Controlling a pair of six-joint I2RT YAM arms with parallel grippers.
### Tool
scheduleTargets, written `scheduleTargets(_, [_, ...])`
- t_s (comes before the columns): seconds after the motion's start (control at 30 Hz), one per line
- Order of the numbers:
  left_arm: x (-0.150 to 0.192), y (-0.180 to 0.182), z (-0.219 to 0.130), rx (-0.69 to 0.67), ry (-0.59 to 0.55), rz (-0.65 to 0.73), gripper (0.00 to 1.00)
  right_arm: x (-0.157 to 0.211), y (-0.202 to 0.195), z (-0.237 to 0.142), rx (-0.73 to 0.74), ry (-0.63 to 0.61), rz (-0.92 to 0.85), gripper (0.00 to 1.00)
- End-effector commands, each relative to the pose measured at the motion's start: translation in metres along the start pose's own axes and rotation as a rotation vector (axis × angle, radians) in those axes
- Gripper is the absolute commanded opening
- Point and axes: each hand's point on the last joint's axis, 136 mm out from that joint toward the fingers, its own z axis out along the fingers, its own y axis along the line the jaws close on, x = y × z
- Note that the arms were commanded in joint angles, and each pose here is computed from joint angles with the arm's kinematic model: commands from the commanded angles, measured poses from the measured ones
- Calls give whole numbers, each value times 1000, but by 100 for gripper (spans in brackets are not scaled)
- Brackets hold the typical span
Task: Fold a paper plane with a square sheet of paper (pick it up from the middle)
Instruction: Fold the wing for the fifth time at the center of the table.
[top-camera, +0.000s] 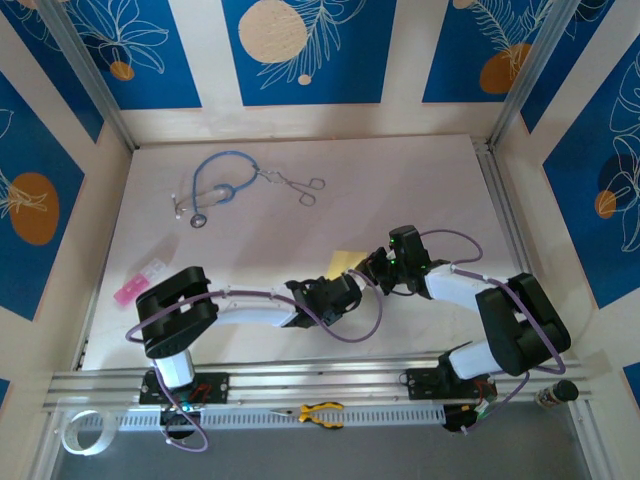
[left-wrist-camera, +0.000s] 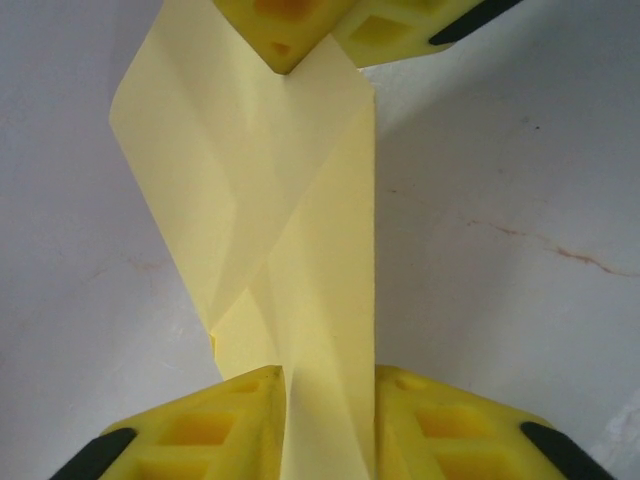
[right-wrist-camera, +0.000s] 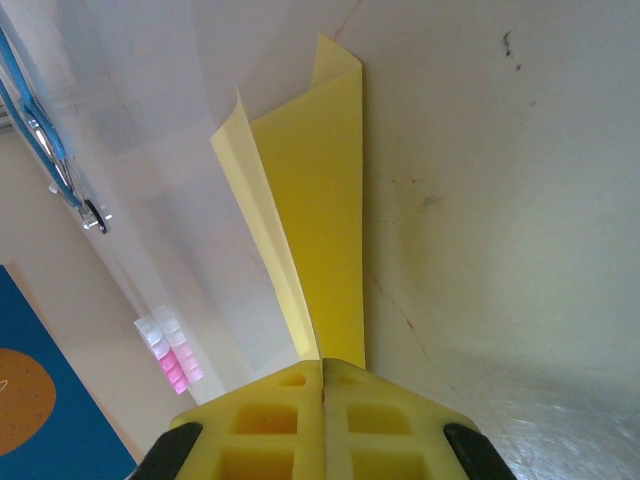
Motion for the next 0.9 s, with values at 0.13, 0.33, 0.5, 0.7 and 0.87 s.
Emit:
scheduleTargets(0.13, [-7,-2,-2,-8,-14,-11,19,3,-2,-3,2,12,9,0])
scheduleTargets(0.33, [-5,-2,0,-6,-9,-31,11,3,0,-6,2,12,-35,8])
scheduleTargets(0.5, [-4,-3,1,36,-14,-106,4,-5,-4,-19,39,-31,-90,26])
scheduleTargets(0.7, [-10,-8,1,187,-25,-225,0,-19,-8,-45,43,-91,-128,42])
scheduleTargets(0.87, [-14,-11,0,281,-32,-287,0,-26,-12,-58,25,-110,-117,47])
